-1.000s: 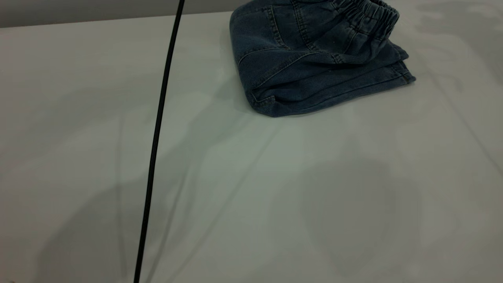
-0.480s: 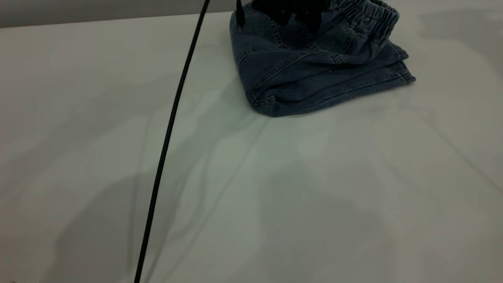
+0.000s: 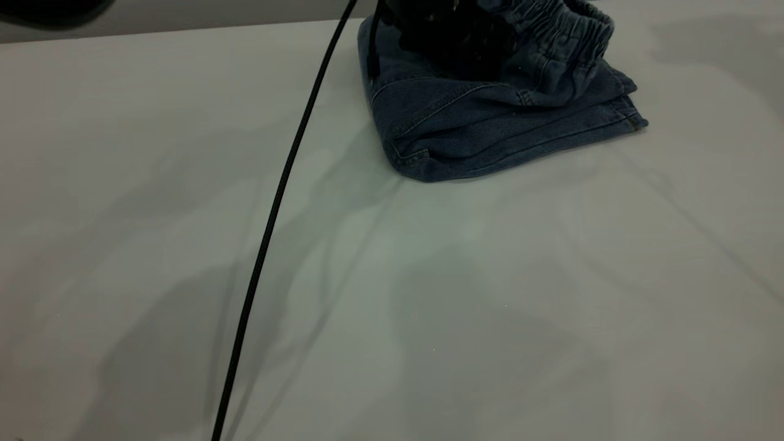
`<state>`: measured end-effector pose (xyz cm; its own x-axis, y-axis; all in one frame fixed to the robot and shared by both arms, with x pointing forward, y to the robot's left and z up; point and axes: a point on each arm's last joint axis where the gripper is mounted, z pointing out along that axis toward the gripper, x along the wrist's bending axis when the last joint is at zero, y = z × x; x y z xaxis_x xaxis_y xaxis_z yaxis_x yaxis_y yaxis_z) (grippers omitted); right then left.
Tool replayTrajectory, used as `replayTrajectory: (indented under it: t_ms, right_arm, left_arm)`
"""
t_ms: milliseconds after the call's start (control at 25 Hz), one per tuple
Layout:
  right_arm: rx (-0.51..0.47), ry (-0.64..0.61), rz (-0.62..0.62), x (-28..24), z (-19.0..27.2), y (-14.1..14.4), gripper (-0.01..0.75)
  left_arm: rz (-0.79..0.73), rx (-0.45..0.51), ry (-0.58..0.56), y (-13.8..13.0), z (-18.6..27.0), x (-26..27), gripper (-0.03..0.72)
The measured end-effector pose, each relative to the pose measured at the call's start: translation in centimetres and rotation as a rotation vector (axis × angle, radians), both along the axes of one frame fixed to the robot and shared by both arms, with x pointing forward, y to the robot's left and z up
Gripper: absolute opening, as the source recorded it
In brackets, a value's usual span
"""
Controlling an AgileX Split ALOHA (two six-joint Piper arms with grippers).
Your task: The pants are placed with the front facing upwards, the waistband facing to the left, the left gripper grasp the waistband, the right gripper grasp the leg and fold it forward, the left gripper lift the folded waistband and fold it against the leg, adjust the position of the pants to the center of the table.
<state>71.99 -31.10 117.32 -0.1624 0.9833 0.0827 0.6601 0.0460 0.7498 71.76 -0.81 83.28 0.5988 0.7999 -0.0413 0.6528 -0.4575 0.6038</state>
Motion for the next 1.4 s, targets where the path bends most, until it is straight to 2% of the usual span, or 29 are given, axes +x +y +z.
replayTrajectory:
  t_ms: [200,440,640,920,1120,1280,1400]
  right_arm:
    - [0.0,0.0,0.0,0.0,0.0,0.0,0.518]
    - [-0.009,0.001,-0.005,0.0,0.0,-0.1,0.518]
    - [-0.015,0.0,-0.002,0.0,0.0,-0.1,0.518]
    - [-0.018,-0.001,-0.002,0.0,0.0,-0.1,0.518]
    - [-0.018,-0.001,-0.002,0.0,0.0,-0.1,0.518]
    - [-0.018,-0.001,-0.002,0.0,0.0,-0.1,0.518]
    - [-0.018,-0.001,-0.002,0.0,0.0,-0.1,0.518]
  left_arm:
    - [-0.013,0.017,0.011,0.1,-0.9,-0.1,0.508]
    - [-0.105,0.099,0.042,0.3,-1.0,-0.7,0.508]
    - [-0.16,0.169,0.138,0.8,-0.8,-1.6,0.508]
    - [-0.24,0.347,0.294,2.2,-1.2,-3.1,0.508]
    - [-0.188,0.396,0.436,2.9,-1.3,-4.1,0.508]
    - [-0.09,0.388,0.533,3.1,-1.4,-4.7,0.508]
    - [-0.007,0.375,0.56,2.9,-1.4,-4.9,0.508]
